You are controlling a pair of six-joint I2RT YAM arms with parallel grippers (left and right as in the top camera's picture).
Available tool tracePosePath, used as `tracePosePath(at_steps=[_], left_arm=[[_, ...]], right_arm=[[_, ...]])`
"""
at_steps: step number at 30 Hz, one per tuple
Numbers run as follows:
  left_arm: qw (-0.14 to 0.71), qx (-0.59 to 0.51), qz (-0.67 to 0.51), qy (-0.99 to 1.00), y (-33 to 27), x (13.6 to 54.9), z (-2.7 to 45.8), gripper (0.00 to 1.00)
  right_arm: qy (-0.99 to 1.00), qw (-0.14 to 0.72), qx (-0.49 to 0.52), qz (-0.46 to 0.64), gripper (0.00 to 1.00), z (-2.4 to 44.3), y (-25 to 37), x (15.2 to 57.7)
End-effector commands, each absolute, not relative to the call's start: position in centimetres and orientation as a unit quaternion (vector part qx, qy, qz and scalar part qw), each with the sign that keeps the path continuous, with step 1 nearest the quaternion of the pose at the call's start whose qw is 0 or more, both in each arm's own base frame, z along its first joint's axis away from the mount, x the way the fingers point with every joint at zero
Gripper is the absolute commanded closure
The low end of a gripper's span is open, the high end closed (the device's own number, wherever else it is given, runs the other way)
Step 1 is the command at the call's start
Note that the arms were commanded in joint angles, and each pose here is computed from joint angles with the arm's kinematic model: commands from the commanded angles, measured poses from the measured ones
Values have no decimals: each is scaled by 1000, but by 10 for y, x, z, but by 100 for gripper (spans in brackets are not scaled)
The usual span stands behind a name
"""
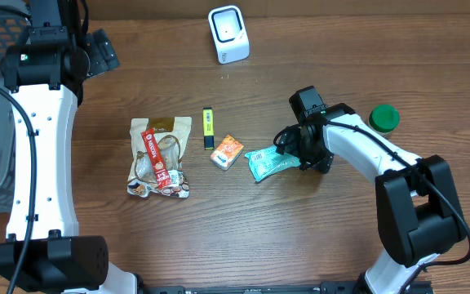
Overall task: Scan the item barcode
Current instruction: 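Lower the right gripper onto the mint-green package's edge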
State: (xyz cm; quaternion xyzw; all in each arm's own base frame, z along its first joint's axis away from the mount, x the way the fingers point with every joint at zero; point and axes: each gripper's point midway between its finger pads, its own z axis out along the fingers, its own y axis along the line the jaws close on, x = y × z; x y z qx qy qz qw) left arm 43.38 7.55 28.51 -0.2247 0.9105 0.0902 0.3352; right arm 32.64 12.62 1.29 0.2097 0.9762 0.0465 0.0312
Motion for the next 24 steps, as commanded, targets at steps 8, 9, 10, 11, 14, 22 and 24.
tracePosePath(at_steps=[8, 9, 10, 11, 14, 22, 24], left_arm=[[337, -233, 94, 907, 78, 436, 285, 0], [337, -233, 94, 908, 78, 436, 285, 0], [337, -233, 94, 907, 78, 436, 285, 0], [337, -233, 94, 908, 78, 436, 285, 0], [337, -233, 94, 907, 78, 436, 285, 0], [337, -233, 94, 907, 78, 436, 285, 0], [337, -233, 94, 907, 78, 436, 285, 0]], right_arm=[[974, 19, 212, 71, 38, 13, 134, 324], [974, 18, 212, 71, 38, 13, 134, 324], [975, 18, 212, 70, 38, 13, 134, 323], [975, 16, 212, 69, 37, 13, 133, 323], [975, 13, 213, 68, 36, 13, 133, 321], [980, 5, 164, 116, 43, 35, 145, 332], [978, -1, 166, 122, 42, 39, 147, 331]])
